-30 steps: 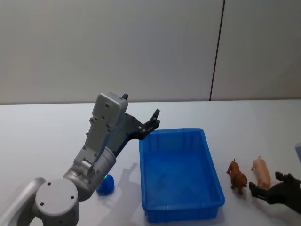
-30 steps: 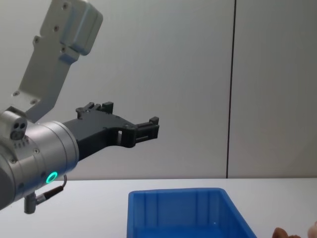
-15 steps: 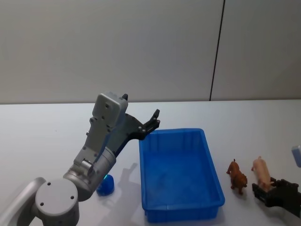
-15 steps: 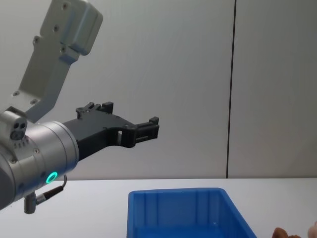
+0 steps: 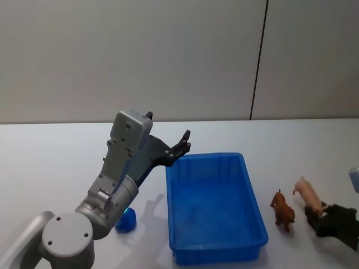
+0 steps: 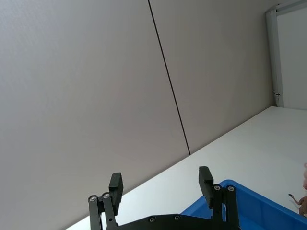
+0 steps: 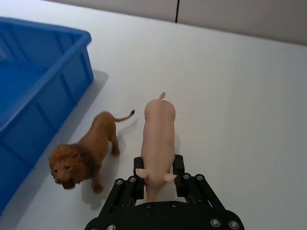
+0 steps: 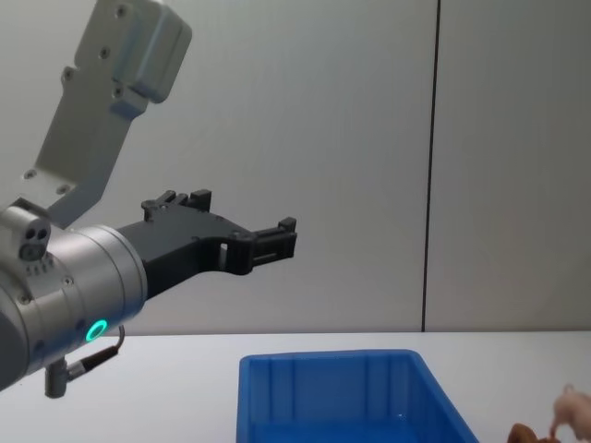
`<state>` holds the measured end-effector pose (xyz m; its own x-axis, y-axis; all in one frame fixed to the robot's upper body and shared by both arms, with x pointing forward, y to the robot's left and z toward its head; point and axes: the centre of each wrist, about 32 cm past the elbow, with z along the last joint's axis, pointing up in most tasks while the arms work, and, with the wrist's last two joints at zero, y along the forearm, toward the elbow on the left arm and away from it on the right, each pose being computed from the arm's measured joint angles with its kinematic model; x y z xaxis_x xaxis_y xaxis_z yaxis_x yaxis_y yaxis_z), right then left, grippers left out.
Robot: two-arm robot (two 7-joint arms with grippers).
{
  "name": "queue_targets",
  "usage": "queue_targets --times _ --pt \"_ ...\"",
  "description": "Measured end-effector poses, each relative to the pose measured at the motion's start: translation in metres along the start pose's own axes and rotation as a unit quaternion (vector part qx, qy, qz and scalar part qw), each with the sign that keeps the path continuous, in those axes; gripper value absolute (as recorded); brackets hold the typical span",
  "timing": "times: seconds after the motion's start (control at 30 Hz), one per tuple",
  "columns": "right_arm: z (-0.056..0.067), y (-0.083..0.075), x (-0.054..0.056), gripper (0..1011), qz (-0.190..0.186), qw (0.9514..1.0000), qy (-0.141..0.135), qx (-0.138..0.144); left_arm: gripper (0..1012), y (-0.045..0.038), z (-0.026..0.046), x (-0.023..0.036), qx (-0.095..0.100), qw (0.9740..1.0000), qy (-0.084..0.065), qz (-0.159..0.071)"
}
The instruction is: Pick up the two dolls from the table and place them into the box.
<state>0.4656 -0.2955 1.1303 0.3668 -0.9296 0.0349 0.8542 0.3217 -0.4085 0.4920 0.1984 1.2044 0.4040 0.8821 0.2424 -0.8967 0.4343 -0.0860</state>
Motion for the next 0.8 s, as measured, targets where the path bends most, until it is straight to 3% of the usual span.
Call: queue_targets --times 0.23,0.4,0.8 --pt "0.009 -0.002 -0.002 338 -0.005 0.9993 -0.019 0.031 1001 0.0 0.0 0.0 0.0 1.0 0.0 0.0" --pt "0.022 -0.003 -0.003 338 -0.004 0.9973 -0.036 0.065 1001 0.0 0.0 0.0 0.0 1.0 0.0 0.0" --pt "0.053 -0.003 -0.008 338 0.047 0.9896 -0.065 0.119 1001 0.0 0.0 0.0 0.0 1.0 0.0 0.0"
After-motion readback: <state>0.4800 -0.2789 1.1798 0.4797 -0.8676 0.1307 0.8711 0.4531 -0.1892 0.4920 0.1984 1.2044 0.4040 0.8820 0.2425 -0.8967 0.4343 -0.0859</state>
